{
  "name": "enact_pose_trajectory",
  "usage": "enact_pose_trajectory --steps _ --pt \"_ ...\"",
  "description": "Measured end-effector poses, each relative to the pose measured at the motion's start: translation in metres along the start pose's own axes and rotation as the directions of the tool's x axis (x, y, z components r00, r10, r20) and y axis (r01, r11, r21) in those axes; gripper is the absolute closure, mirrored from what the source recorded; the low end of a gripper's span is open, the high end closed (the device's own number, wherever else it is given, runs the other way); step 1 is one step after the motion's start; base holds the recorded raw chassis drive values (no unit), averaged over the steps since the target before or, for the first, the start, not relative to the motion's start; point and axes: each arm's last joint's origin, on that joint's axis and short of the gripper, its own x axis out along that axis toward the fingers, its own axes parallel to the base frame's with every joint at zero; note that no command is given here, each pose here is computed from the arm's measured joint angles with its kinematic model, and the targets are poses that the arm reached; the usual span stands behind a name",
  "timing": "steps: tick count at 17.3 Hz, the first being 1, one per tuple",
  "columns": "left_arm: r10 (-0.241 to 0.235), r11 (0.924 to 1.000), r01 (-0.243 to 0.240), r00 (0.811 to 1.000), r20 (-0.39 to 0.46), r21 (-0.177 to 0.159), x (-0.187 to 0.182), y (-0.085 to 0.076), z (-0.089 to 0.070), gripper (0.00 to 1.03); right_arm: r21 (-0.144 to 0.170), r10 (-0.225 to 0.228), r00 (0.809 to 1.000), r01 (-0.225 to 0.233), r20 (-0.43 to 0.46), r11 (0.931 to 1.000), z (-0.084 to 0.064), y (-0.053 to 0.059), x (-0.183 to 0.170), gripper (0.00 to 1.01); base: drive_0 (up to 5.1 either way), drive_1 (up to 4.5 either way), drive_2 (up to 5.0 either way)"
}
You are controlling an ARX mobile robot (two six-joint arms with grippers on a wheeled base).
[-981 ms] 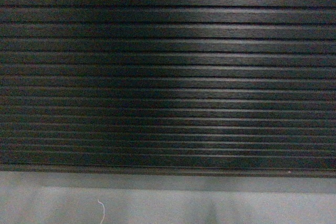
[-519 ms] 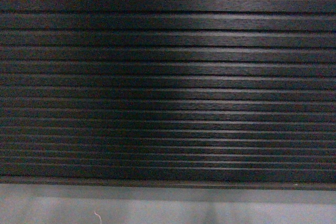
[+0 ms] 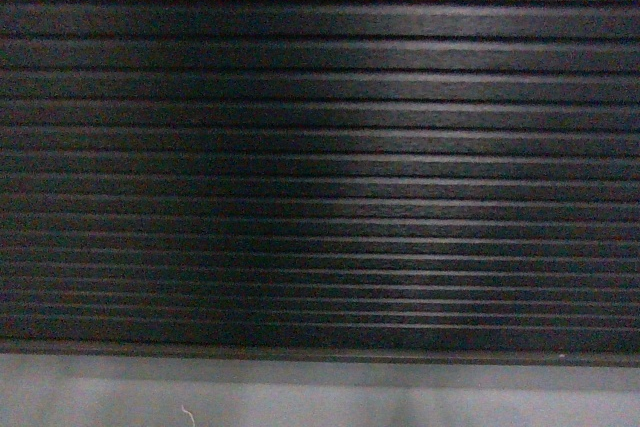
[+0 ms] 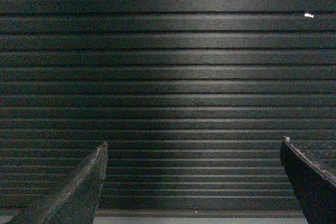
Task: Place dark red mango on scale at checkout
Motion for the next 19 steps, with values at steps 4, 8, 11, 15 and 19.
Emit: enact_pose_trajectory --steps 4,8,11,15,19 --pt "0.002 1.0000 -0.002 1.000 0.004 0.000 0.0000 0.0001 0.0004 0.05 0.000 0.002 1.000 -0.002 0.002 1.0000 0.0002 0.0001 0.0000 0.03 0.0 0.00 0.0" --pt "0.001 1.0000 -0.001 1.000 0.004 0.000 0.0000 0.0000 0.0004 0.05 0.000 0.001 1.000 -0.001 0.002 1.0000 0.0002 0.0000 0.0000 0.03 0.0 0.00 0.0" --pt "0.000 1.0000 0.000 1.000 0.003 0.000 0.0000 0.0000 0.0003 0.05 -0.002 0.000 1.000 0.000 0.004 1.0000 0.0004 0.0000 0.0000 0.03 0.0 0.00 0.0" --pt "-0.001 1.0000 0.001 1.000 0.004 0.000 0.0000 0.0000 0.0004 0.05 -0.001 0.000 1.000 0.000 0.002 1.0000 0.0002 0.0000 0.0000 0.03 0.0 0.00 0.0" --pt "0.000 1.0000 0.000 1.000 0.004 0.001 0.0000 0.0000 0.0004 0.05 0.000 0.000 1.000 0.000 0.003 1.0000 0.0003 0.0000 0.0000 0.03 0.0 0.00 0.0"
